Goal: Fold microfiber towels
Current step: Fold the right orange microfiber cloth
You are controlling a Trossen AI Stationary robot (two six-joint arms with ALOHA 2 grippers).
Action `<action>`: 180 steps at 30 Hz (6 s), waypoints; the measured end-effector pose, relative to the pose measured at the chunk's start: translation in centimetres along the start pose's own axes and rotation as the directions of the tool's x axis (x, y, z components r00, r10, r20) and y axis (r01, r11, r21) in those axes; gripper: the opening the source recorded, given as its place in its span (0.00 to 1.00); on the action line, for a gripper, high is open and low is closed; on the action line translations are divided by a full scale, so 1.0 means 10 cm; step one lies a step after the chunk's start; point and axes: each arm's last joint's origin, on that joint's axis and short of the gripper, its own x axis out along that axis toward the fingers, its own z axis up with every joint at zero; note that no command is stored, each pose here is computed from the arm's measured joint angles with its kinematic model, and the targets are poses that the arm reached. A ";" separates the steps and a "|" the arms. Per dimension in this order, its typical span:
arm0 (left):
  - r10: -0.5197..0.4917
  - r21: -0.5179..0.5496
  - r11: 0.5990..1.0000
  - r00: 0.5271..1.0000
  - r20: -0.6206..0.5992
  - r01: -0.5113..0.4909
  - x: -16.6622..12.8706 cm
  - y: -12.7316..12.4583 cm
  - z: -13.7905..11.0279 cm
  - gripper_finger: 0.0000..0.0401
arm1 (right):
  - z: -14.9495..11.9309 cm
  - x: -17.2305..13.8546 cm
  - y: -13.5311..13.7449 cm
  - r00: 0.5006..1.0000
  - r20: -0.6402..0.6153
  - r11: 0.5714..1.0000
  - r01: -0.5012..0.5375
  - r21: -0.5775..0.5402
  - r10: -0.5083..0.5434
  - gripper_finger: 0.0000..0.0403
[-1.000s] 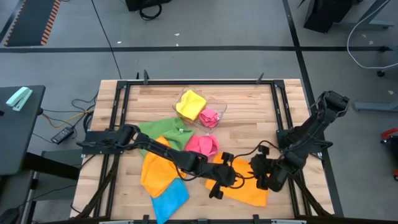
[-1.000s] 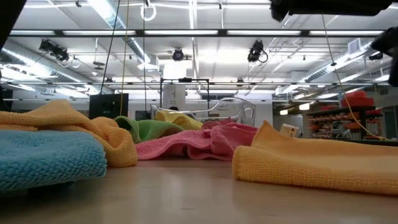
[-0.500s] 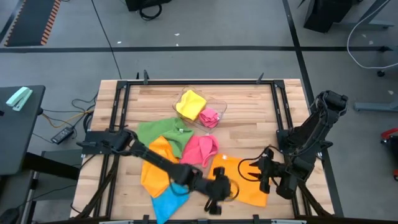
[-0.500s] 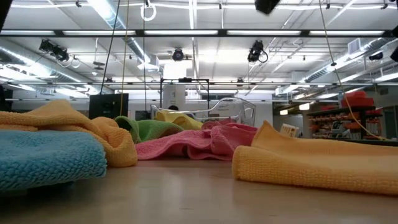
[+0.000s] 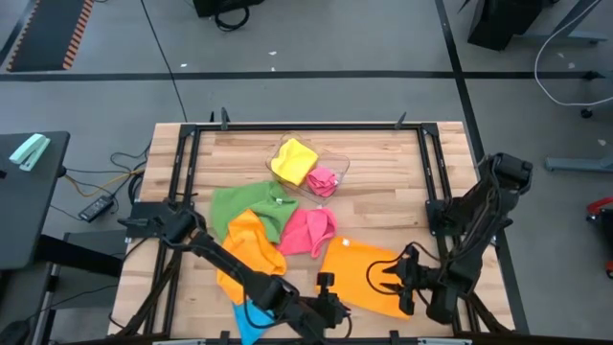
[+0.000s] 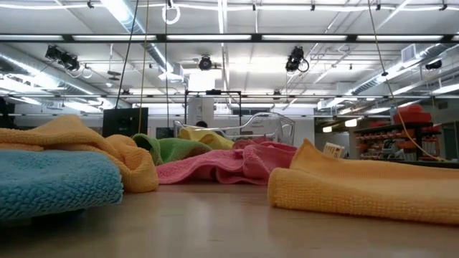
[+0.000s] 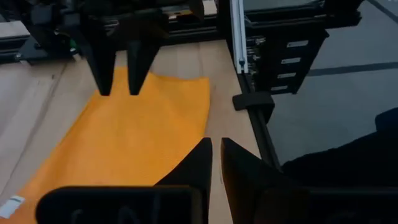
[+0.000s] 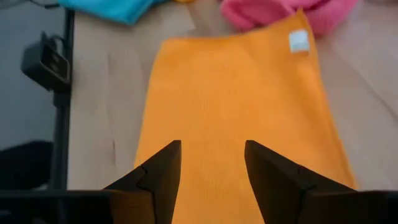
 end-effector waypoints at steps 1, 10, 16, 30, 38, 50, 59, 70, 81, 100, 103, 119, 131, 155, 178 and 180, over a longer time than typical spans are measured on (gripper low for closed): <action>-0.002 0.006 1.000 1.000 -0.007 0.003 -0.01 -0.02 -0.01 0.10 | -0.03 0.02 0.00 1.000 -0.006 1.000 0.005 -0.008 -0.005 0.46; -0.016 -0.006 1.000 0.998 -0.067 0.016 -0.15 -0.26 -0.15 0.11 | -0.28 0.25 0.01 0.979 -0.194 0.997 0.056 -0.056 -0.066 0.46; -0.053 -0.041 0.998 0.998 -0.019 0.052 -0.22 -0.38 -0.13 0.11 | -0.29 0.54 0.01 0.979 -0.170 0.982 0.083 -0.167 -0.111 0.46; -0.069 -0.060 0.996 0.997 0.017 0.070 -0.23 -0.42 -0.10 0.11 | -0.09 0.81 -0.13 0.948 -0.268 0.984 0.153 -0.092 -0.173 0.46; -0.086 -0.108 0.990 0.996 0.017 0.087 -0.28 -0.50 -0.13 0.10 | -0.13 0.72 -0.35 0.870 -0.310 0.882 0.445 0.156 -0.384 0.46; -0.103 -0.098 0.990 0.995 0.017 0.104 -0.34 -0.58 -0.15 0.10 | 0.07 0.40 -0.39 0.878 -0.339 0.887 0.417 0.195 -0.338 0.46; -0.102 -0.131 0.986 0.995 0.020 0.103 -0.34 -0.58 -0.15 0.11 | -0.01 -0.10 -0.27 0.945 -0.281 0.980 0.191 0.059 -0.167 0.46; -0.101 -0.130 0.986 0.995 0.021 0.103 -0.35 -0.59 -0.16 0.11 | -0.45 0.00 -0.23 0.893 -0.353 0.948 0.195 -0.253 -0.278 0.45; -0.102 -0.129 0.986 0.995 0.021 0.104 -0.35 -0.60 -0.16 0.12 | -0.38 0.36 -0.06 0.916 -0.372 0.985 0.104 -0.137 -0.149 0.39; -0.107 -0.120 0.987 0.994 0.021 0.109 -0.37 -0.62 -0.17 0.12 | 0.11 0.42 0.32 0.940 -0.339 0.972 -0.064 -0.227 -0.017 0.36; -0.108 -0.119 0.987 0.994 0.020 0.110 -0.37 -0.62 -0.17 0.12 | 0.08 0.32 0.38 0.941 -0.338 0.957 -0.102 -0.272 0.004 0.36; -0.136 -0.084 0.987 0.991 -0.006 0.135 -0.49 -0.77 -0.25 0.11 | -0.06 0.18 0.56 0.976 -0.152 0.891 -0.206 -0.406 0.156 0.42; -0.132 -0.086 0.988 0.991 -0.004 0.131 -0.47 -0.76 -0.24 0.12 | -0.24 0.39 0.32 0.966 -0.236 0.885 -0.015 -0.466 -0.108 0.46; -0.120 -0.090 0.989 0.993 -0.004 0.119 -0.45 -0.72 -0.23 0.12 | 0.25 0.84 0.42 0.980 -0.190 0.934 -0.120 -0.337 0.057 0.46; -0.121 -0.090 0.989 0.993 -0.004 0.120 -0.45 -0.72 -0.23 0.12 | -0.23 0.76 0.63 0.983 -0.151 0.777 -0.178 -0.604 0.107 0.46; -0.120 -0.091 0.989 0.993 -0.004 0.120 -0.45 -0.72 -0.23 0.12 | -0.25 0.79 0.65 0.981 -0.153 0.764 -0.192 -0.615 0.123 0.46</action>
